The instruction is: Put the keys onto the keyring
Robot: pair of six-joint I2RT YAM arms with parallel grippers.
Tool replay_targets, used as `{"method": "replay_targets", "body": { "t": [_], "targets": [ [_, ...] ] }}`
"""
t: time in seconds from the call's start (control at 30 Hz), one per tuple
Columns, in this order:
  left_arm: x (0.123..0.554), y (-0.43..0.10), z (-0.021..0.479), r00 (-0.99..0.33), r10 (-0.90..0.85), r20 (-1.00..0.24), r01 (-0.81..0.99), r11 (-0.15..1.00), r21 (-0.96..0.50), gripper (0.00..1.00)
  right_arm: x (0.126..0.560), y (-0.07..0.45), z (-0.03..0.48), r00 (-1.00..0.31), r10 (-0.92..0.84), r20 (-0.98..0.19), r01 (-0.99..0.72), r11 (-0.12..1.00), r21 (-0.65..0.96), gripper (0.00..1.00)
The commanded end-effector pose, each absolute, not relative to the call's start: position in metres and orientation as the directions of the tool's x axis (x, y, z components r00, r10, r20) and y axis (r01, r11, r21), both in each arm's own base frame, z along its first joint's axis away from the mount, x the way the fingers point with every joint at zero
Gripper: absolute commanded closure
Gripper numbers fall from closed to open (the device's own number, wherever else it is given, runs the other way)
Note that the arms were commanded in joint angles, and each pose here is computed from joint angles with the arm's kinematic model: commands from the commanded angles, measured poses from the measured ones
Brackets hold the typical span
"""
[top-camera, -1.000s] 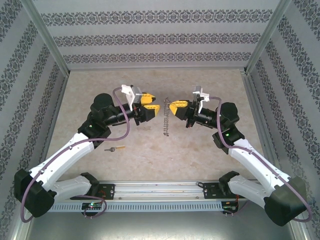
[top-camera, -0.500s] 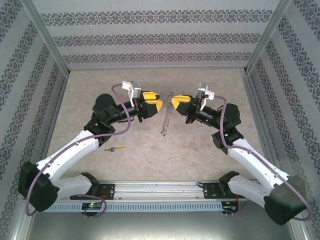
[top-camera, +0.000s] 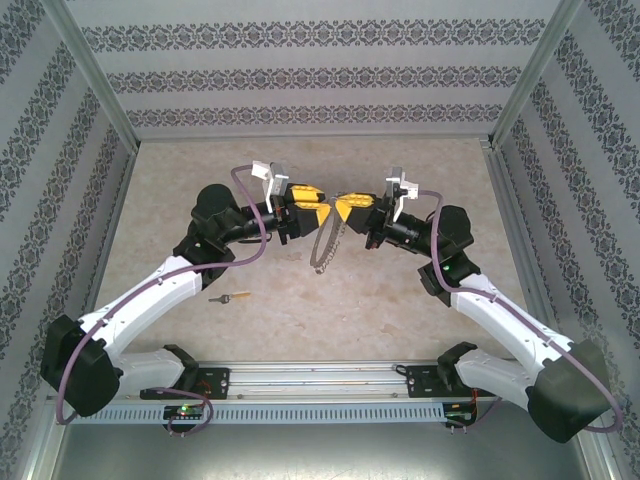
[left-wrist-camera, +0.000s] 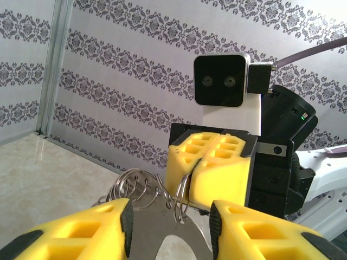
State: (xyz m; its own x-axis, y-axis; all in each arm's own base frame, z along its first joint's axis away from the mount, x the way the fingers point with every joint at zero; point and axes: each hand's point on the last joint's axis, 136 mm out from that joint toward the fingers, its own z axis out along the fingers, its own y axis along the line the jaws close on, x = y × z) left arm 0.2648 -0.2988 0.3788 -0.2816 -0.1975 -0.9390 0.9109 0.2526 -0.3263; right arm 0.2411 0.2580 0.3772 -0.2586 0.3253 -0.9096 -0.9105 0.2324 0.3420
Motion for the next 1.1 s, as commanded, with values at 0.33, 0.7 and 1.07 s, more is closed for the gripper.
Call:
{"method": "replay_targets", "body": {
  "t": [0.33,0.7,1.07],
  "targets": [
    [0.253,-0.303,0.411,-0.218,-0.226,-0.949,0.947,0.186,-0.262,0.58,0.226,0.261,0.403,-0.189,0.348,-0.918,-0.949,0.174,0.262,1.00],
    [0.250,-0.308,0.403,-0.232,-0.186,-0.955,0.952,0.158,-0.262,0.62,0.226,0.261,0.403,-0.191,0.345,-0.919,-0.949,0.175,0.263,1.00],
    [0.259,-0.296,0.410,-0.228,-0.304,-0.925,0.930,0.214,-0.300,0.56,0.229,0.253,0.411,-0.165,0.406,-0.899,-0.941,0.209,0.267,1.00]
  ]
}}
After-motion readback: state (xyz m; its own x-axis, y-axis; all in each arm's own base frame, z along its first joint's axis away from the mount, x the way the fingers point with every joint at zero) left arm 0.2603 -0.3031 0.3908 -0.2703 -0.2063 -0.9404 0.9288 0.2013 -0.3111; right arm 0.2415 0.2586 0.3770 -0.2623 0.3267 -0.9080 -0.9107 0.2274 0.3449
